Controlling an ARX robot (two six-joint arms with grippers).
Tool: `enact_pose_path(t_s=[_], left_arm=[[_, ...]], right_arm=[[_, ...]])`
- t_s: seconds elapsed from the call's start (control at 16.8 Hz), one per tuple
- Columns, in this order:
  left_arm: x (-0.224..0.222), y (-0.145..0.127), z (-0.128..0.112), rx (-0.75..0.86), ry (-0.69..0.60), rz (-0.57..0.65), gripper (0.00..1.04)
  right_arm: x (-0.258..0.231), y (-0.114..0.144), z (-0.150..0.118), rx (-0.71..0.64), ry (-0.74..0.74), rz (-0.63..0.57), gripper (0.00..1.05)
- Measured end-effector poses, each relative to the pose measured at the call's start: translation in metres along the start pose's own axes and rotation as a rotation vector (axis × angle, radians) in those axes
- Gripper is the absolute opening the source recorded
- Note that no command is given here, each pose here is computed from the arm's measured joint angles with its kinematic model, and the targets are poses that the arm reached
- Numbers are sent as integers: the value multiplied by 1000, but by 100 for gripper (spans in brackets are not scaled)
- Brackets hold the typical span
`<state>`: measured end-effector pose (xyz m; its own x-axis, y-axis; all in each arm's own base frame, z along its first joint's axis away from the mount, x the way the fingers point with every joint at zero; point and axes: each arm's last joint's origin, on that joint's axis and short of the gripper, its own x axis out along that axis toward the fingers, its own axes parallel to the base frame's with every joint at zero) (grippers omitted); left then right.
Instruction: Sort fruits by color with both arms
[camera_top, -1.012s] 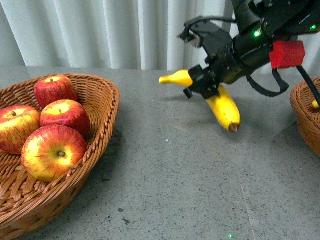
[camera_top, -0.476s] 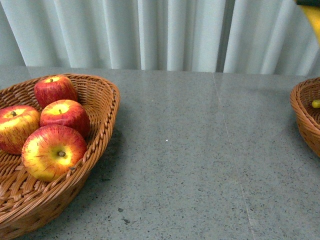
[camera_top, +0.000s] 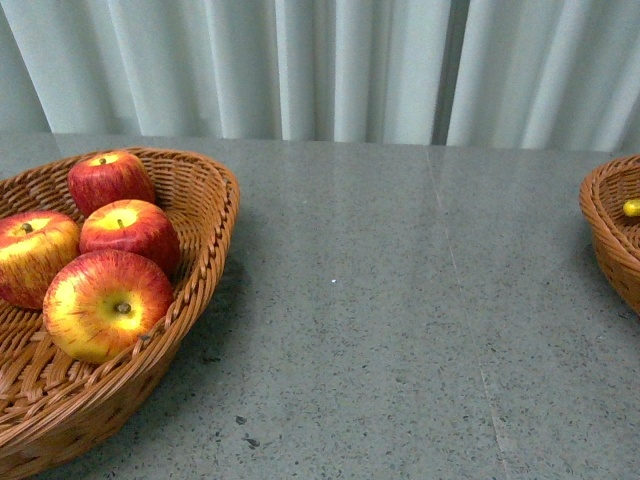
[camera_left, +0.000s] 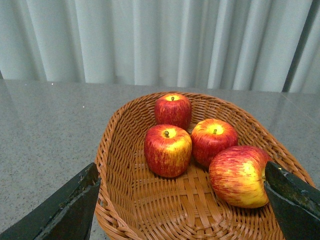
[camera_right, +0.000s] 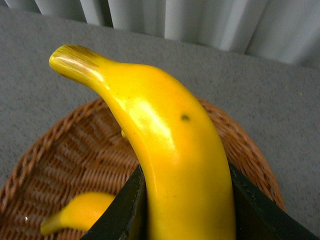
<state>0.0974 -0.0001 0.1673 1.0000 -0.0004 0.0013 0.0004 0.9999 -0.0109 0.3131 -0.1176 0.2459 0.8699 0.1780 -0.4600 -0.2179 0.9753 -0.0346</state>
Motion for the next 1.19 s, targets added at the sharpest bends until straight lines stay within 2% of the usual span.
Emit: enact_pose_path(t_s=[0.24, 0.42, 0.48, 0.66, 0.71, 0.83, 1.07, 1.19], left_arm=[[0, 0, 0, 0, 0, 0, 98], [0, 0, 0, 0, 0, 0, 98], [0, 0, 0, 0, 0, 0, 98], [0, 0, 0, 0, 0, 0, 98], [0, 0, 0, 0, 0, 0, 98], [0, 0, 0, 0, 0, 0, 98], [0, 0, 0, 0, 0, 0, 98], [0, 0, 0, 0, 1, 0, 98]], right_arm=[[-5, 10, -24, -44, 105, 65, 37], [-5, 18, -17, -66, 85, 85, 62], [-8, 18, -15, -62, 69, 95, 75], [-22, 21, 3, -61, -24, 88, 100], [-30, 22, 14, -58, -85, 82, 97], [-48, 28, 34, -43, -227, 67, 98], [-64, 41, 41, -24, -318, 71, 98], [-86, 65, 38, 29, -415, 106, 98]])
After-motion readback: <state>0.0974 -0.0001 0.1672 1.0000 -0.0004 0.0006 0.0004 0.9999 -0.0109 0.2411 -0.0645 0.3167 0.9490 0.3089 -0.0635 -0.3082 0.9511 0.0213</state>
